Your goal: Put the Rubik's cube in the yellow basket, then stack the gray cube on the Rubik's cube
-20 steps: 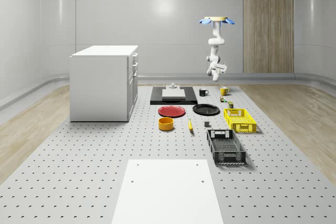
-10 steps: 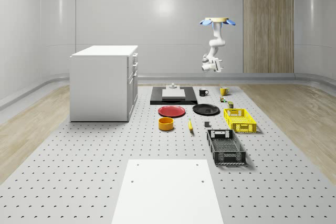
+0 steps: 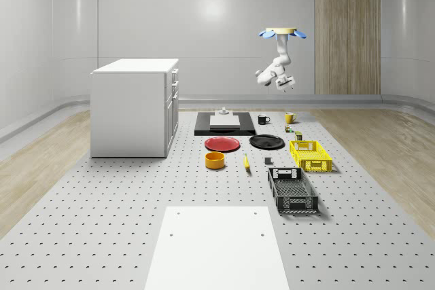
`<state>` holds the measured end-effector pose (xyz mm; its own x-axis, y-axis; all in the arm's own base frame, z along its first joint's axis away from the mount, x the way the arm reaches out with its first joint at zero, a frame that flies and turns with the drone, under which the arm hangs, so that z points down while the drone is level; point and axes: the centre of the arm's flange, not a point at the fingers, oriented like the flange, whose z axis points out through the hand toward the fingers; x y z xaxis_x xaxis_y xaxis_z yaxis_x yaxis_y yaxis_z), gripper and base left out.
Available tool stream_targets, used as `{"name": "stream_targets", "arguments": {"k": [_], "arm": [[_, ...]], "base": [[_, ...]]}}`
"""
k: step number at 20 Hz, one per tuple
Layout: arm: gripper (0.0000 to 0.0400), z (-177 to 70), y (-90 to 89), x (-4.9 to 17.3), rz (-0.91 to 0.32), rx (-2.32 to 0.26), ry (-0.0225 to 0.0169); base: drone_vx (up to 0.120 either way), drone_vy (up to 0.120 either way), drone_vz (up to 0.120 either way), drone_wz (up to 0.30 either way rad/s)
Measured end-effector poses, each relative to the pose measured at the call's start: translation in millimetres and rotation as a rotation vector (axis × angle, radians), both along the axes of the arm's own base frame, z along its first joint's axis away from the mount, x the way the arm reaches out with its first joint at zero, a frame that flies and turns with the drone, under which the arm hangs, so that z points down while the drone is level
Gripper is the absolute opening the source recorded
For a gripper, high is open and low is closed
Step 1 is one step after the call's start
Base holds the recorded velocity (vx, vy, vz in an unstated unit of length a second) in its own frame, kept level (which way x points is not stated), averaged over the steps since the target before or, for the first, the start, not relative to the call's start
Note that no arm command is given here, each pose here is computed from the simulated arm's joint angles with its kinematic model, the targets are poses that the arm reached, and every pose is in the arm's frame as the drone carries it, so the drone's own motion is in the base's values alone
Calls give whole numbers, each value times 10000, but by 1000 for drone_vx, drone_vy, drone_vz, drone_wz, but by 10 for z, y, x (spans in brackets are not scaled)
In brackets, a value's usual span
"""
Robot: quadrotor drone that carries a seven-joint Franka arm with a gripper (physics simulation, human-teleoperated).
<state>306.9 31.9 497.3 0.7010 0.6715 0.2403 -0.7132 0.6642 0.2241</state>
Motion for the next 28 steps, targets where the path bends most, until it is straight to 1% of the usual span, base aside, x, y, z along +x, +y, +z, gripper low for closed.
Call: {"name": "stream_targets", "arguments": {"k": [1,5,11,14,16,22,25,26,28], "arm": [[400,-17,-51,0,-16,-544,10],[400,-51,-188,0,-56,-1974,44],[400,-62,-276,-1,-77,-2874,72],[400,-64,-295,-1,-81,-3066,80],[400,-64,-303,-1,-83,-3147,83],[400,-65,-315,-1,-84,-3270,88],[400,-65,-318,-1,-84,-3296,89],[400,-65,-318,-1,-84,-3302,89],[400,-65,-319,-1,-84,-3312,90]], "base": [[0,0,-120,0],[120,0,-120,0],[120,0,-120,0],[0,0,-120,0],[0,-100,-120,0],[0,0,-120,0],[0,-120,-120,0],[0,0,-120,0],[120,0,-120,0]]}}
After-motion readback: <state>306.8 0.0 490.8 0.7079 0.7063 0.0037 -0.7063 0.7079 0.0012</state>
